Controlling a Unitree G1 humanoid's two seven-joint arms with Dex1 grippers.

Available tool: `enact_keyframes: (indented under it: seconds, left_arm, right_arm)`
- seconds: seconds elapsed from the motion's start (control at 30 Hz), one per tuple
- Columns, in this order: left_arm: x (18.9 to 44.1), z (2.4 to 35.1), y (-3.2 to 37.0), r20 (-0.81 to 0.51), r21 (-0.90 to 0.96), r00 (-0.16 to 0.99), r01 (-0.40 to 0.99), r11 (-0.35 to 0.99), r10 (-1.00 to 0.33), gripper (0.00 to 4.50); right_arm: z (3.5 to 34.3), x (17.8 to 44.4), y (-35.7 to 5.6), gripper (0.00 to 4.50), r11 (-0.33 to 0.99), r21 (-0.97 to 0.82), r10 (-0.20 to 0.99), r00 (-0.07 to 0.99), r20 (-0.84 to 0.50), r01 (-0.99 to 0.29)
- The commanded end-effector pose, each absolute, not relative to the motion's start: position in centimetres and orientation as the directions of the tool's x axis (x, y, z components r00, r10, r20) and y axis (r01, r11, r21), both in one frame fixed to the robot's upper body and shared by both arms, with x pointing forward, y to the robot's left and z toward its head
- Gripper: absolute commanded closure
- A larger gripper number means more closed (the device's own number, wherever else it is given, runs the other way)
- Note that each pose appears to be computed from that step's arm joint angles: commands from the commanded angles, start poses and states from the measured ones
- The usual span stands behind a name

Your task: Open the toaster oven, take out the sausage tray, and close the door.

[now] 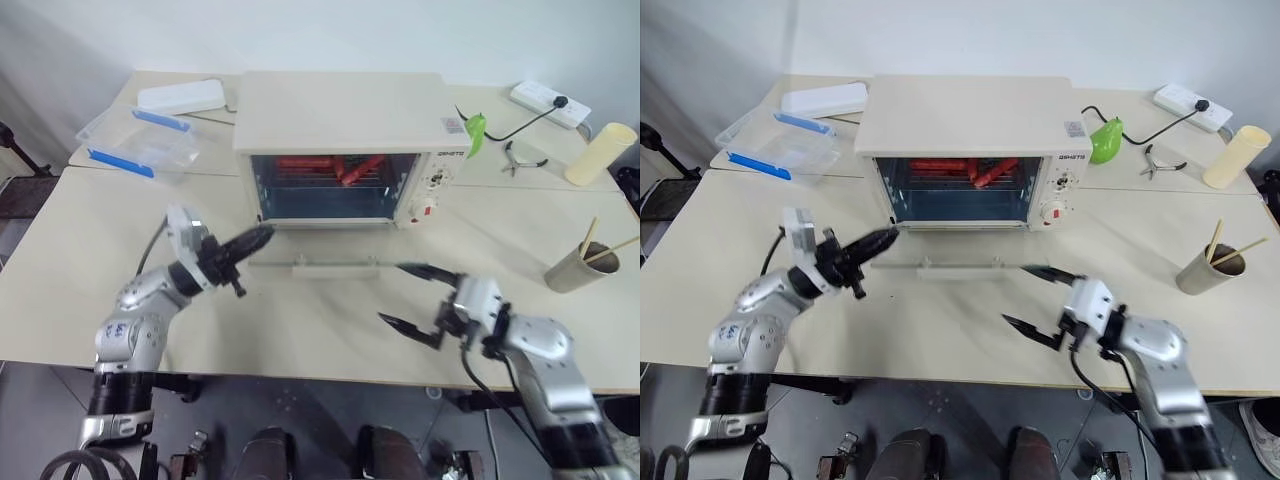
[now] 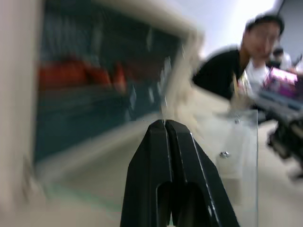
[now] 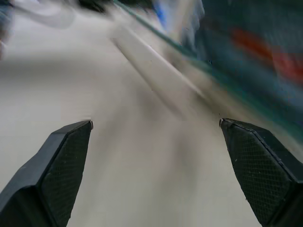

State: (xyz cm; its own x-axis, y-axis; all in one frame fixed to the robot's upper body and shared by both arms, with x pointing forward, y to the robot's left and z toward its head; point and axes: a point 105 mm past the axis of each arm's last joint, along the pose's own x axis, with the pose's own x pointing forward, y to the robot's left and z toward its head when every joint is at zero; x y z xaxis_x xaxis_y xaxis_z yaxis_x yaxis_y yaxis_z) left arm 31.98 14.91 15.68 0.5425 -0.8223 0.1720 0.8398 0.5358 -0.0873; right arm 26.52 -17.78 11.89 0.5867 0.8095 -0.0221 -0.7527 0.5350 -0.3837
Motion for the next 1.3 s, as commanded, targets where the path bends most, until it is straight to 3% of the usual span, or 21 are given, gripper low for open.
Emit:
enact_keyframes:
  seconds: [0.03, 0.13, 0.2, 0.3, 0.4, 0.53, 0.63, 0.7, 0.77, 0.87, 0.93, 1.3]
  left_arm:
    - [31.5, 15.0, 15.0, 0.136, -0.03, 0.561, 0.826, 0.563, -0.817, 4.47]
    - [31.1, 13.8, 15.0, 0.096, -0.023, 0.576, 0.816, 0.577, -0.811, 4.47]
    - [30.9, 12.9, 15.2, 0.068, -0.014, 0.59, 0.807, 0.591, -0.804, 4.47]
    - [30.6, 12.3, 15.4, 0.052, -0.028, 0.61, 0.792, 0.61, -0.791, 4.47]
    - [30.8, 12.5, 15.5, 0.052, 0.005, 0.625, 0.78, 0.626, -0.779, 4.47]
    - [30.7, 15.0, 16.4, 0.203, -0.008, 0.67, 0.73, 0.683, -0.714, 3.66]
    - [30.3, 15.6, 16.7, 0.235, 0.006, 0.675, 0.718, 0.696, -0.699, 2.74]
    - [29.5, 15.9, 17.8, 0.246, 0.011, 0.706, 0.683, 0.73, -0.664, 2.05]
    - [28.7, 15.9, 18.6, 0.228, 0.033, 0.727, 0.659, 0.752, -0.647, 1.58]
    - [28.3, 15.9, 19.2, 0.232, 0.023, 0.75, 0.633, 0.774, -0.62, 0.7]
    - [27.8, 15.8, 19.3, 0.232, 0.009, 0.749, 0.637, 0.771, -0.621, 0.13]
    - [27.8, 15.9, 19.4, 0.223, 0.04, 0.765, 0.612, 0.79, -0.604, 0.02]
  right_arm:
    - [13.7, 25.5, -21.0, 0.0, 0.599, -0.46, 0.728, 0.685, -0.026, -0.655]
    - [14.4, 25.2, -22.3, 0.0, 0.634, -0.481, 0.679, 0.733, -0.027, -0.605]
    - [17.5, 26.5, -22.3, 0.0, 0.748, -0.417, 0.615, 0.776, 0.141, -0.517]
    - [19.8, 28.4, -17.9, 0.0, 0.657, -0.553, 0.691, 0.703, 0.169, -0.513]
    - [20.2, 30.7, -15.2, 0.0, 0.634, -0.604, 0.677, 0.724, 0.131, -0.483]
    - [21.3, 32.5, -8.5, 0.0, 0.531, -0.646, 0.791, 0.595, 0.146, -0.548]
    - [21.3, 33.8, -6.6, 0.0, 0.49, -0.722, 0.792, 0.596, 0.134, -0.488]
    - [20.8, 36.6, -4.1, 0.0, 0.441, -0.815, 0.751, 0.651, 0.105, -0.377]
    - [21.8, 38.0, -2.0, 0.0, 0.434, -0.861, 0.735, 0.657, 0.168, -0.265]
    - [21.0, 41.3, -2.2, 0.0, 0.326, -0.941, 0.594, 0.794, 0.127, -0.093]
    - [21.9, 42.0, -0.8, 0.0, 0.329, -0.943, 0.605, 0.778, 0.168, -0.052]
    - [22.0, 42.3, 4.6, 0.0, 0.211, -0.977, 0.681, 0.712, 0.168, 0.028]
